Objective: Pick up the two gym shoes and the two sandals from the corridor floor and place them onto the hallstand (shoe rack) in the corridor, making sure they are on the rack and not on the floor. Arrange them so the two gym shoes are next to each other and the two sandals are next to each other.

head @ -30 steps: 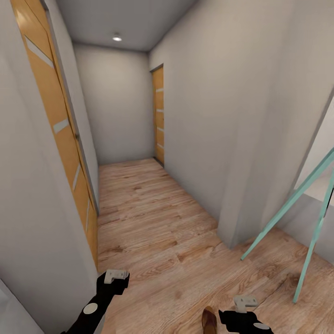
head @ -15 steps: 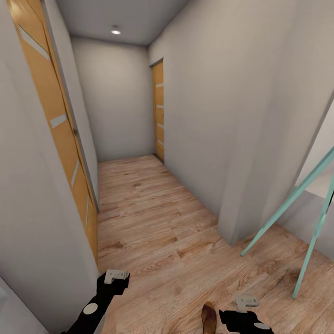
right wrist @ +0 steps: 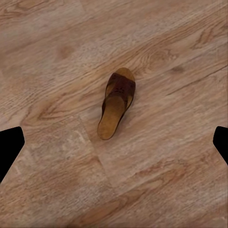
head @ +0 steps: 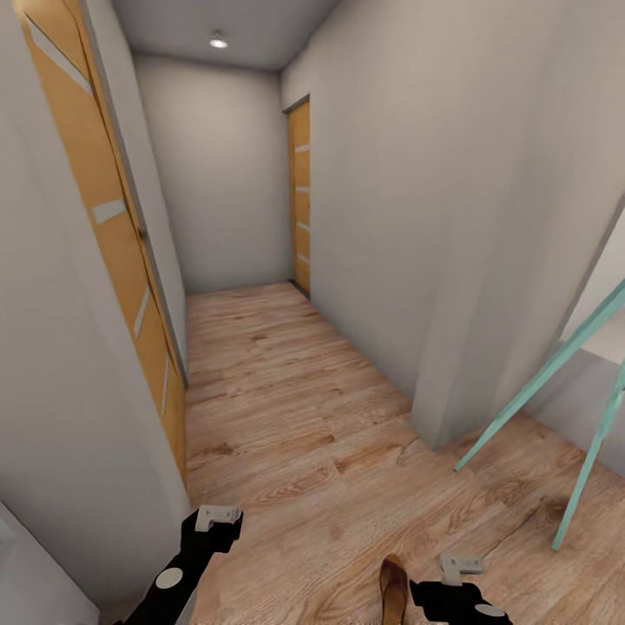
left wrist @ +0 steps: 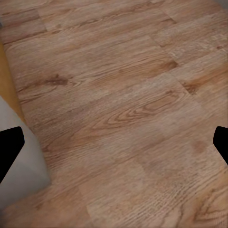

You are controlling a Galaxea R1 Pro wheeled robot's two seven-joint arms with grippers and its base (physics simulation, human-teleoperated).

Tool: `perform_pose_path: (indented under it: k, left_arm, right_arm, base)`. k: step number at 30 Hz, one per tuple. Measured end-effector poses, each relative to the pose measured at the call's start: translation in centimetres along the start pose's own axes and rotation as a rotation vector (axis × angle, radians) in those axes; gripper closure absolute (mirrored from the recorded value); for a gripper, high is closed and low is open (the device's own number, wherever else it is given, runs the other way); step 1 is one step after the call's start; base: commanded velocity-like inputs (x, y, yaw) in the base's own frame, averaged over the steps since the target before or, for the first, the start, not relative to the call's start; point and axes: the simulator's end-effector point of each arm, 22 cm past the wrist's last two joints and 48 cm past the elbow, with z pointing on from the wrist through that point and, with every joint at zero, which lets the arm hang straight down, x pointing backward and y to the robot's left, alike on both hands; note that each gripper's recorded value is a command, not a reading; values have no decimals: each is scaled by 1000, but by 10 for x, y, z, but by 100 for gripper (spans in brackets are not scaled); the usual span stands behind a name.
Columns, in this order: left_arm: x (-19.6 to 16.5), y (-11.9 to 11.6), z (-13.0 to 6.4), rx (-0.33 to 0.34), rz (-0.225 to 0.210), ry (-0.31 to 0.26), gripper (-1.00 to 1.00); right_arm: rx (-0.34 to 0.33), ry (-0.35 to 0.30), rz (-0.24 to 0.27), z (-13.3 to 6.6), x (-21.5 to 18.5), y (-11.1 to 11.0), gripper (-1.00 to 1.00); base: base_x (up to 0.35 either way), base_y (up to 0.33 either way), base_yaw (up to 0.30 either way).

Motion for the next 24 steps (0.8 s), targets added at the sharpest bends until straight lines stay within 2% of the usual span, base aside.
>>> perform_pose_path:
  k: [24]
  left_arm:
    - [48, -2, 22, 1, 0, 13, -100]
  right_arm:
    - [-6, 2, -1, 37, 32, 3, -100]
  base:
    - [0, 0, 3]
